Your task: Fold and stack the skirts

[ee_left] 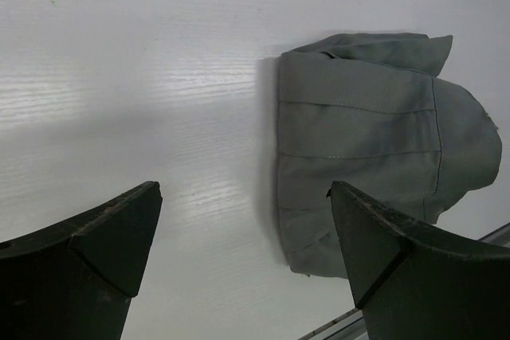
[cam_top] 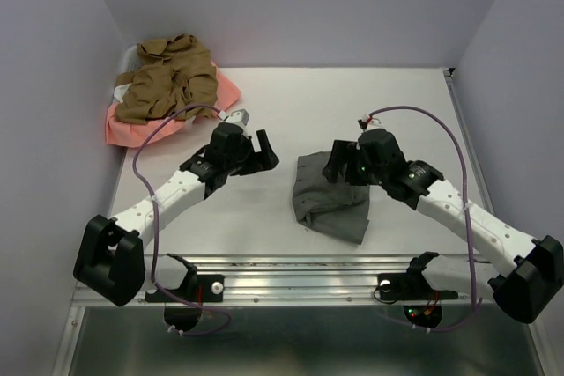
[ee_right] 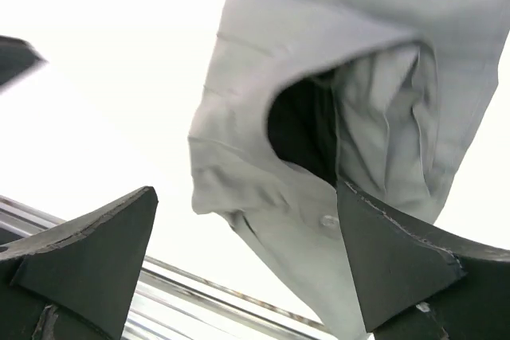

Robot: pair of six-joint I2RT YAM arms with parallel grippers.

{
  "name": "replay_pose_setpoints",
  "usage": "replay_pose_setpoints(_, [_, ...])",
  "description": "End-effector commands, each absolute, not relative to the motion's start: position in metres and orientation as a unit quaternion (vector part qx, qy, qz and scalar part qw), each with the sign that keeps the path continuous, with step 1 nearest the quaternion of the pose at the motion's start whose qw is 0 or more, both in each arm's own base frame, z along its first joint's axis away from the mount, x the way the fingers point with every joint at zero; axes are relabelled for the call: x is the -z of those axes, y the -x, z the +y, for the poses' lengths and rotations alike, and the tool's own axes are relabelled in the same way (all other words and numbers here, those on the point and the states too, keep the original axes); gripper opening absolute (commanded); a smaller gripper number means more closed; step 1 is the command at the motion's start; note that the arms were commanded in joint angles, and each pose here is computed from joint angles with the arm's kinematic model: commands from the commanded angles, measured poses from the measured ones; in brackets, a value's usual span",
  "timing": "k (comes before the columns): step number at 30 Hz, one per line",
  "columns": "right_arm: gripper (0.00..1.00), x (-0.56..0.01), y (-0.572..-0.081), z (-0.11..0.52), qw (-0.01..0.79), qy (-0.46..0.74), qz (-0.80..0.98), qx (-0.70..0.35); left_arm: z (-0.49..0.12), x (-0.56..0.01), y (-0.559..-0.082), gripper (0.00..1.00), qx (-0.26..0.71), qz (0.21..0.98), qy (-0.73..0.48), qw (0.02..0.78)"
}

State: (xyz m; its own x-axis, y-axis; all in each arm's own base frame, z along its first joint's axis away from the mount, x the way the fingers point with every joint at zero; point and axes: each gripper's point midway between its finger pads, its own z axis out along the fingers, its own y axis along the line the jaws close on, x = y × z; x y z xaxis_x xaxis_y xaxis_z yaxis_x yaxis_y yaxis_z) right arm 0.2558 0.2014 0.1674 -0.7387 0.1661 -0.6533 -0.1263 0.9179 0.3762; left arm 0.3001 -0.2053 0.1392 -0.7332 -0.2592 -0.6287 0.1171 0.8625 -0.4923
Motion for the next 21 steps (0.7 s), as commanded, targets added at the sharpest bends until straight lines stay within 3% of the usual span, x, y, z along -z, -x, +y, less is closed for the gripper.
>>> replay_pose_setpoints(1, [1.00,-0.192,-0.271,0.207,0.397,-0.009,0.895,-0.203,-0.227,-0.160,-0.312,0.99,0.281,0.879,0.017,0.385])
replay_pose_setpoints(3, [1.00,-0.190,-0.282,0.208,0.398,-0.014,0.898,-0.185,-0.234,-0.161,-0.313,0.99,0.283,0.880,0.010,0.382])
replay_pose_setpoints(5, [0.93,-0.179,-0.289,0.211,0.389,-0.016,0.905,-0.170,-0.239,-0.165,-0.314,0.99,0.286,0.877,0.003,0.385])
replay_pose_setpoints(12, [0.42,-0.160,-0.292,0.206,0.367,-0.027,0.920,-0.137,-0.248,-0.172,-0.318,0.99,0.289,0.875,-0.011,0.387])
replay_pose_setpoints(13, [0.30,-0.155,-0.291,0.201,0.365,-0.029,0.922,-0.125,-0.251,-0.175,-0.318,0.99,0.293,0.874,-0.015,0.388])
replay_pose_setpoints(15, [0.25,-0.150,-0.290,0.191,0.368,-0.039,0.923,-0.101,-0.254,-0.175,-0.319,0.99,0.294,0.874,-0.019,0.387])
replay_pose_setpoints(21, [0.22,-0.115,-0.290,0.146,0.349,-0.074,0.934,-0.020,-0.275,-0.176,-0.316,0.99,0.304,0.874,-0.043,0.377])
